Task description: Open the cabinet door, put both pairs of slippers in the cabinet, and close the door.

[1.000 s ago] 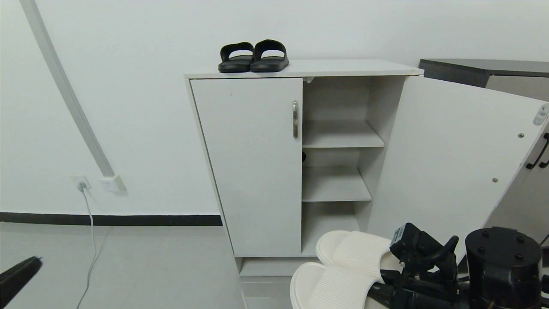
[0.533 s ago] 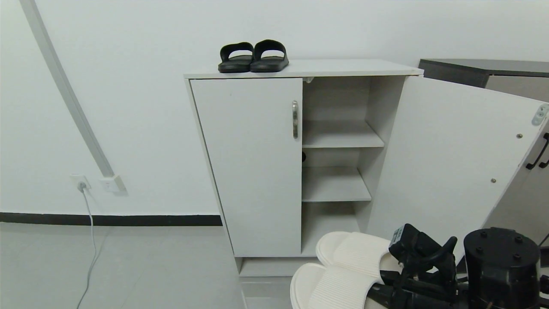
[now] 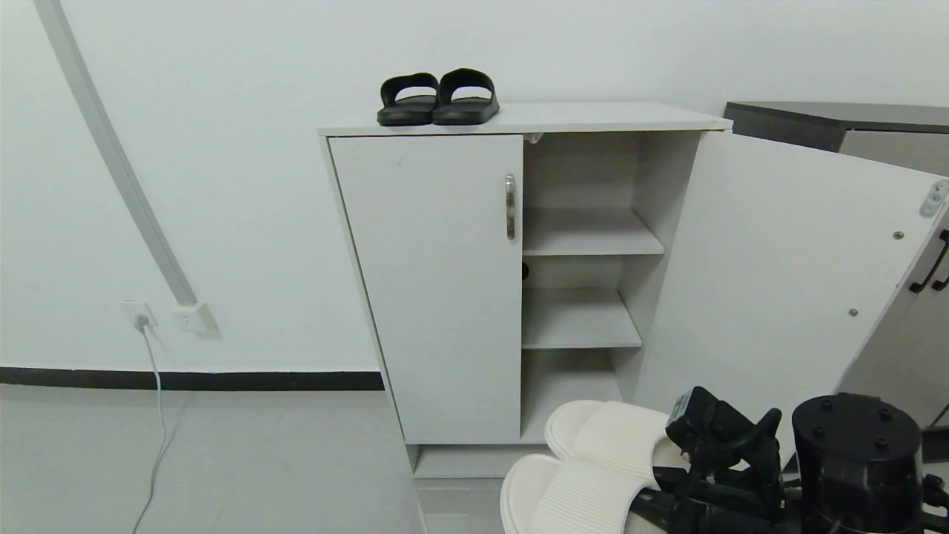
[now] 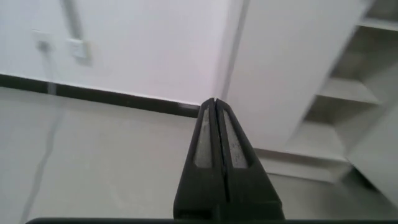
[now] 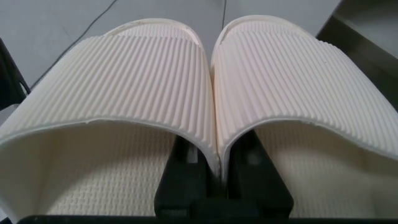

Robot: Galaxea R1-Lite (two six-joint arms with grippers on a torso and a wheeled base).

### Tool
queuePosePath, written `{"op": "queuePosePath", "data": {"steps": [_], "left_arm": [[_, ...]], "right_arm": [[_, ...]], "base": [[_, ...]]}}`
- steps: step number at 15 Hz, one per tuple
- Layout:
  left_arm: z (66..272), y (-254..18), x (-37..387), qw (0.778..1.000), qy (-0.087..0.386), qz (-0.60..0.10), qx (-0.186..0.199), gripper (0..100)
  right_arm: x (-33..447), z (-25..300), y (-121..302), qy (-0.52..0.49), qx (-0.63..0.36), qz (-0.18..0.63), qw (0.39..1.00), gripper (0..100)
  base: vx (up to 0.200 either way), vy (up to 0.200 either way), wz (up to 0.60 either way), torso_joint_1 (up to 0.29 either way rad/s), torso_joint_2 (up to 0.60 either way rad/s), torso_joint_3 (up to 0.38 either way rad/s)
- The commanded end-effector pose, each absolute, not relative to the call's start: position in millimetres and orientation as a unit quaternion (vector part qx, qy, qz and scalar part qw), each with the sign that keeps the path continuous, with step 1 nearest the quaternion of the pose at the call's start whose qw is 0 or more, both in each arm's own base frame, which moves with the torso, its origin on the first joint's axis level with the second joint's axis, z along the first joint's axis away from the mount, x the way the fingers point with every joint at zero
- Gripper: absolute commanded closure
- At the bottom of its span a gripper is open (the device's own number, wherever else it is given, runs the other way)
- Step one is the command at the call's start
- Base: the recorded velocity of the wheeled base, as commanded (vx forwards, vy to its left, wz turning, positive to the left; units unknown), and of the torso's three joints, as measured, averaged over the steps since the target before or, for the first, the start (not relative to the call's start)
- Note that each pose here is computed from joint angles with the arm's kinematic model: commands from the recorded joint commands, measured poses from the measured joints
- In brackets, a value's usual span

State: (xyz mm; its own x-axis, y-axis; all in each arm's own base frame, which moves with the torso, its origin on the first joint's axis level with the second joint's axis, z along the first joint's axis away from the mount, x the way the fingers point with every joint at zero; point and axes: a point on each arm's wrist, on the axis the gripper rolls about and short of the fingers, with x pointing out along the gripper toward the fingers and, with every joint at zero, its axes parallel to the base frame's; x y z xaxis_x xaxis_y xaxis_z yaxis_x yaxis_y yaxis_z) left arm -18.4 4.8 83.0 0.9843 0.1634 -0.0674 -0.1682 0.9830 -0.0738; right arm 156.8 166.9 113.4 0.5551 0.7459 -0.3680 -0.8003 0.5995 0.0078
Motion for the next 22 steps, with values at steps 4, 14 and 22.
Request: {"op": "queuePosePath", "data": {"steps": [4,14,22], "left_arm": [[75,-1,-23,0.999,0.004,-0.028,0.021,100],[75,-1,-23,1.000,0.004,-0.018,0.009,100],[75,-1,-23,1.000,0.004,-0.018,0.009,100]], "right_arm": [[159,109,170,0.177,-0.084,0.440,0.876,100],[199,102,219,0.140,-0.042,0.313,0.938,100],[269,71,270,0.088,0.008,0.046,0.995,100]], "base": [[0.000,0.000,0.00,0.000,0.00,0.000],[0.000,0.000,0.00,0.000,0.00,0.000],[0.000,-0.025,0.00,0.000,0.00,0.001]]}}
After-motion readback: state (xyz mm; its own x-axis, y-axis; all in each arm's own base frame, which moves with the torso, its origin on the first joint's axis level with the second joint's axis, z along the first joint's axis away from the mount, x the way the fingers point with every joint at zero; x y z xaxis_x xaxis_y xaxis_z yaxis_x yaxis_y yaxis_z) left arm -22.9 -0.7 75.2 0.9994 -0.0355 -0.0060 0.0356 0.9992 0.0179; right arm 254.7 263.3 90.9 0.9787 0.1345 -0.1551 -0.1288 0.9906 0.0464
